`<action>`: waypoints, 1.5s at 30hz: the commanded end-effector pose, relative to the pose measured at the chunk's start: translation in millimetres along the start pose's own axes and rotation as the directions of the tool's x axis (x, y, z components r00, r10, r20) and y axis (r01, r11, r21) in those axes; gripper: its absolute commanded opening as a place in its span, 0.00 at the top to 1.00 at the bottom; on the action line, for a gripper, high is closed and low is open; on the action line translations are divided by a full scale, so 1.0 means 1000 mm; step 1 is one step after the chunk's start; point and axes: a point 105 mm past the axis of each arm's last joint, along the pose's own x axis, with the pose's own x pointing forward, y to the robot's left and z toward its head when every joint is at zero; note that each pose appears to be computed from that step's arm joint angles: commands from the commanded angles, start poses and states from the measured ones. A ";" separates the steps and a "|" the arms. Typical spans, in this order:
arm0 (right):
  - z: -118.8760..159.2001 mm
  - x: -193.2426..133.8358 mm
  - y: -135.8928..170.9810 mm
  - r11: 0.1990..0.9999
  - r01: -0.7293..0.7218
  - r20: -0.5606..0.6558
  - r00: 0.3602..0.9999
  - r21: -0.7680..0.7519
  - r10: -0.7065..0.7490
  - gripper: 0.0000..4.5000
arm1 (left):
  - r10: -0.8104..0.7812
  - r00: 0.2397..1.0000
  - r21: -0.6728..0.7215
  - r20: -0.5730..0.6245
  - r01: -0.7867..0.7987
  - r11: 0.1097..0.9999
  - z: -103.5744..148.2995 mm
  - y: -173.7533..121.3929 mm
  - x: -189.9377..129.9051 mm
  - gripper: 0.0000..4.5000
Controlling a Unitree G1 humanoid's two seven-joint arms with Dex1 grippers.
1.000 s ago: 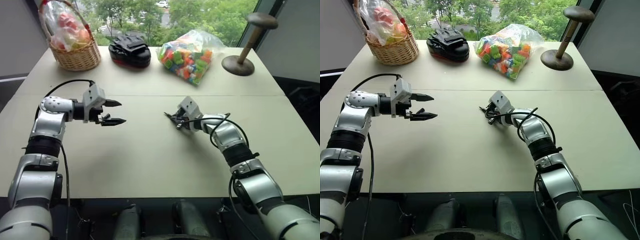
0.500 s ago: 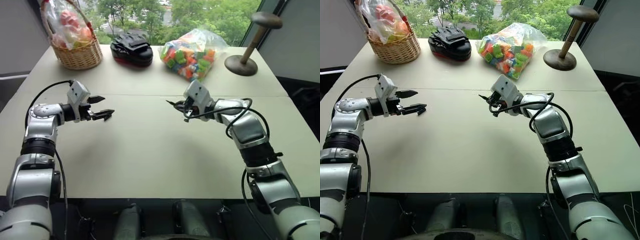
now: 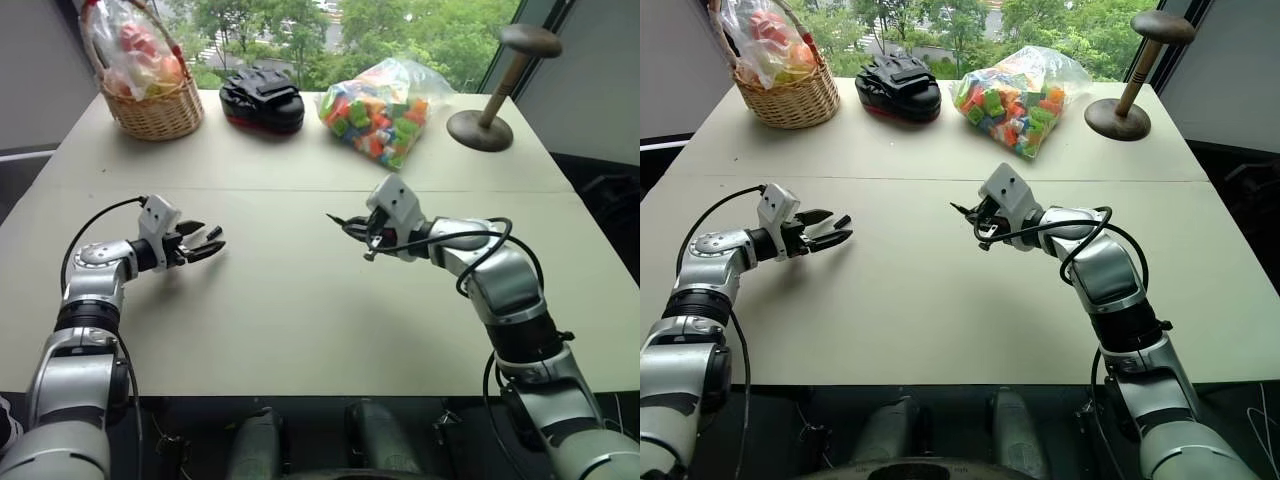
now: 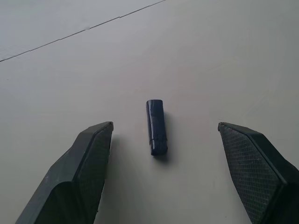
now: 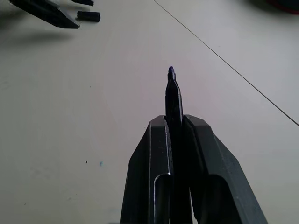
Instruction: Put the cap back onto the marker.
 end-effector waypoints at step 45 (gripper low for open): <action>0.051 -0.050 -0.045 0.920 -0.120 0.003 0.991 -0.372 0.131 1.00 | -0.483 0.868 0.473 0.117 0.379 0.795 0.169 -0.070 0.047 1.00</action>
